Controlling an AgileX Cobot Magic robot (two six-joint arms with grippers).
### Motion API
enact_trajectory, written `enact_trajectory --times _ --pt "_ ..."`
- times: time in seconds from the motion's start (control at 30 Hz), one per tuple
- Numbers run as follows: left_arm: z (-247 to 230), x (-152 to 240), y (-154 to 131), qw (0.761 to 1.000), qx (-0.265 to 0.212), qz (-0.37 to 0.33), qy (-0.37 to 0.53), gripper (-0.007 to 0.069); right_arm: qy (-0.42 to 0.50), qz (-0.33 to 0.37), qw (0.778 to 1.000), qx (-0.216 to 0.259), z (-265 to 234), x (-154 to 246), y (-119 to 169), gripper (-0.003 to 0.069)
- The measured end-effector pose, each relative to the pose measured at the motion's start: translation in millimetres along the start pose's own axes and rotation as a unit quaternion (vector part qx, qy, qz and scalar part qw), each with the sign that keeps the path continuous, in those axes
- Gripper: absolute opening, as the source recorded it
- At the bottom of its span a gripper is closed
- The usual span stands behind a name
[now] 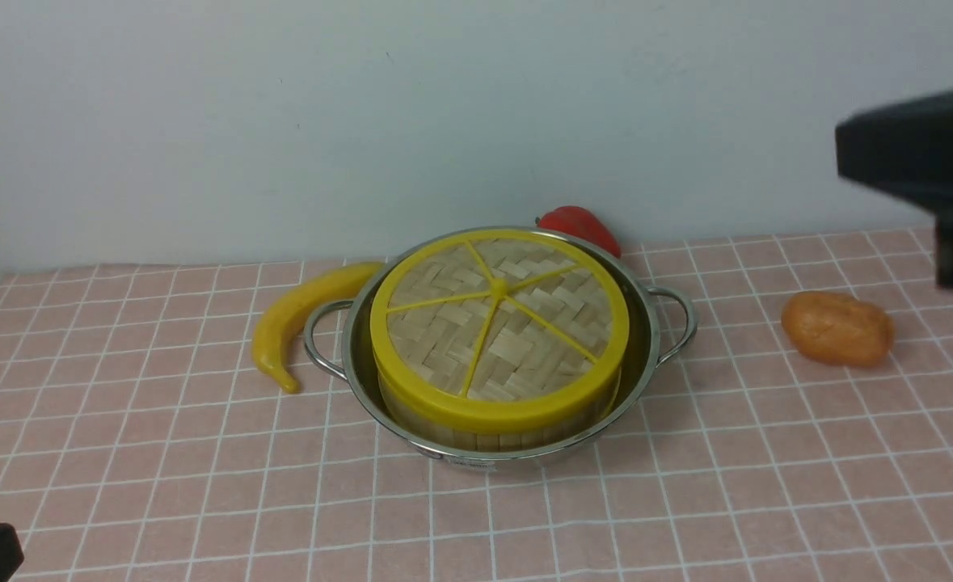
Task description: Place the steamer in the pot on the pink tablecloth, and put the lid on the steamer.
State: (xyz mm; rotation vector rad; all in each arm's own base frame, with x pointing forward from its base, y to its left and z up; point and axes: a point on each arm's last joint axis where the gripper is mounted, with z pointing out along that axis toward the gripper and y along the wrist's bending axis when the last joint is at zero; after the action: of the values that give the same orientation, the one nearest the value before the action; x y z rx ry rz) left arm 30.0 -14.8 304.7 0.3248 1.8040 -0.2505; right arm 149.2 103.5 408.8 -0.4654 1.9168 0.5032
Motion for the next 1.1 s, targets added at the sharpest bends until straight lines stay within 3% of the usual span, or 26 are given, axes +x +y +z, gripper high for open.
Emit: enact_trajectory --times 0.2,0.47,0.73,0.9,1.1 --pt "0.0 0.0 0.0 1.0 0.0 0.0 0.0 0.0064 0.019 0.035 0.999 -0.014 2.4 44.3 -3.0 -0.0001" --pt "0.0 0.0 0.0 1.0 0.0 0.0 0.0 0.0075 0.066 -0.014 0.998 0.018 6.9 59.4 -10.1 0.0015" --pt "0.0 0.0 0.1 1.0 0.0 0.0 0.0 0.0085 -0.005 -0.014 0.992 0.129 -35.8 81.0 -41.5 0.0041" --pt "0.0 0.0 0.1 1.0 0.0 0.0 0.0 0.0096 -0.054 0.002 0.972 0.23 -72.0 129.7 -53.1 0.0066" --pt "0.0 0.0 0.1 1.0 0.0 0.0 0.0 0.0101 -0.089 0.011 0.956 0.279 -75.9 181.2 -56.1 0.0085"
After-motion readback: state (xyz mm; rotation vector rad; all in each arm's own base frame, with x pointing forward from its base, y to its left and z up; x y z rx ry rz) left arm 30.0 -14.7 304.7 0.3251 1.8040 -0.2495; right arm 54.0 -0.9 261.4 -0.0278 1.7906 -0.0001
